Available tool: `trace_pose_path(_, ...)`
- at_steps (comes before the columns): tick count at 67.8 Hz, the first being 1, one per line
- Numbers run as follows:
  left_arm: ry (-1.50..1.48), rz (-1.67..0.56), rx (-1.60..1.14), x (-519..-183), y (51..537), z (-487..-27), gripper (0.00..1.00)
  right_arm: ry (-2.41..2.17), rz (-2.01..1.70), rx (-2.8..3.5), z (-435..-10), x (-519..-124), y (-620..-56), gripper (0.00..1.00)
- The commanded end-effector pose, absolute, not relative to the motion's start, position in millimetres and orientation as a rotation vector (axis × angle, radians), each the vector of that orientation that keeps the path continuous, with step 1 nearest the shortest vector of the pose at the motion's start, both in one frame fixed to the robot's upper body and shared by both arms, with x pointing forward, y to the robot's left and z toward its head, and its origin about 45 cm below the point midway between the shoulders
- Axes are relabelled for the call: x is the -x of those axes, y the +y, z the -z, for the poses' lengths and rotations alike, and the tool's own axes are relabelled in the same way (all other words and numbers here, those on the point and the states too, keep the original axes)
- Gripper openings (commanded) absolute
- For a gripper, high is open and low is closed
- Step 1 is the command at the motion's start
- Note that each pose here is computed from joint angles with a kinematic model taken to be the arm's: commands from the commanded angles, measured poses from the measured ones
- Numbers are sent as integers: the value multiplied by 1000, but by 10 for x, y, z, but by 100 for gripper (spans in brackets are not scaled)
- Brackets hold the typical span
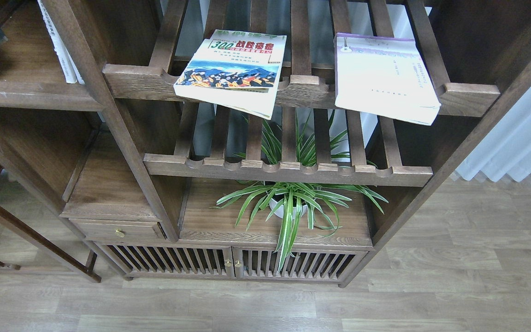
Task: Organize books on shelf
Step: 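Carry the green book with the left gripper toward the far shelf section, then stand the green book upright among the books and withdraw the left gripper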
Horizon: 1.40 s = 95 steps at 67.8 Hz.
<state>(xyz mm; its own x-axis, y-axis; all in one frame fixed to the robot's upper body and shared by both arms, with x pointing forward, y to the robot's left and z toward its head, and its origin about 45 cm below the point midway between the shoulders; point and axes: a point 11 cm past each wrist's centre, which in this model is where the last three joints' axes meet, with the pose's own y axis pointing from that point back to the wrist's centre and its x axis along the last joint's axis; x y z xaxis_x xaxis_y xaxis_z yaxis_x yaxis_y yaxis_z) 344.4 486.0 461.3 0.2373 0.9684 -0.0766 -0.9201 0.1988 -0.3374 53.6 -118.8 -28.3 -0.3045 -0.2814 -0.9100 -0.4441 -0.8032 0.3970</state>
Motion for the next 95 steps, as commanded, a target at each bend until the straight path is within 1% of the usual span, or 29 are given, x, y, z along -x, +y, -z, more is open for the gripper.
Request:
trace_pose_path(1, -193, -1317, 296, -3607, 4742, -4674, 6, 938, -2269, 1784, 286, -531, -1187, 100)
trace_pose_path(9, -197, -1274, 252, -3772, 4544, -4696, 6, 936, -2268, 1784, 283, -533, -1184, 100)
trace_pose_path(19, -218, -1265, 202, -3897, 4443, -4733, 6, 936, -2268, 1784, 283, -533, -1184, 100)
trace_pose_path(26, -228, -1252, 167, -4065, 4337, -4807, 6, 938, -2266, 1784, 283, -535, -1185, 100)
trace_pose_path(34, -210, -1240, 200, -4220, 4240, -4846, 6, 938, -2266, 1782, 283, -536, -1186, 100)
trace_pose_path(41, -168, -1231, 255, -4302, 4181, -4750, 6, 938, -2266, 1782, 283, -536, -1186, 100)
trace_pose_path(54, -170, -1222, 331, -4330, 4151, -4712, 6, 941, -2264, 1780, 283, -540, -1189, 100)
trace_pose_path(84, -153, -1191, 331, -4386, 3993, -4533, 7, 936, -2265, 1782, 279, -538, -1183, 100)
trace_pose_path(95, -134, -1209, 325, -4358, 4058, -4397, 7, 938, -2264, 1782, 279, -540, -1184, 100)
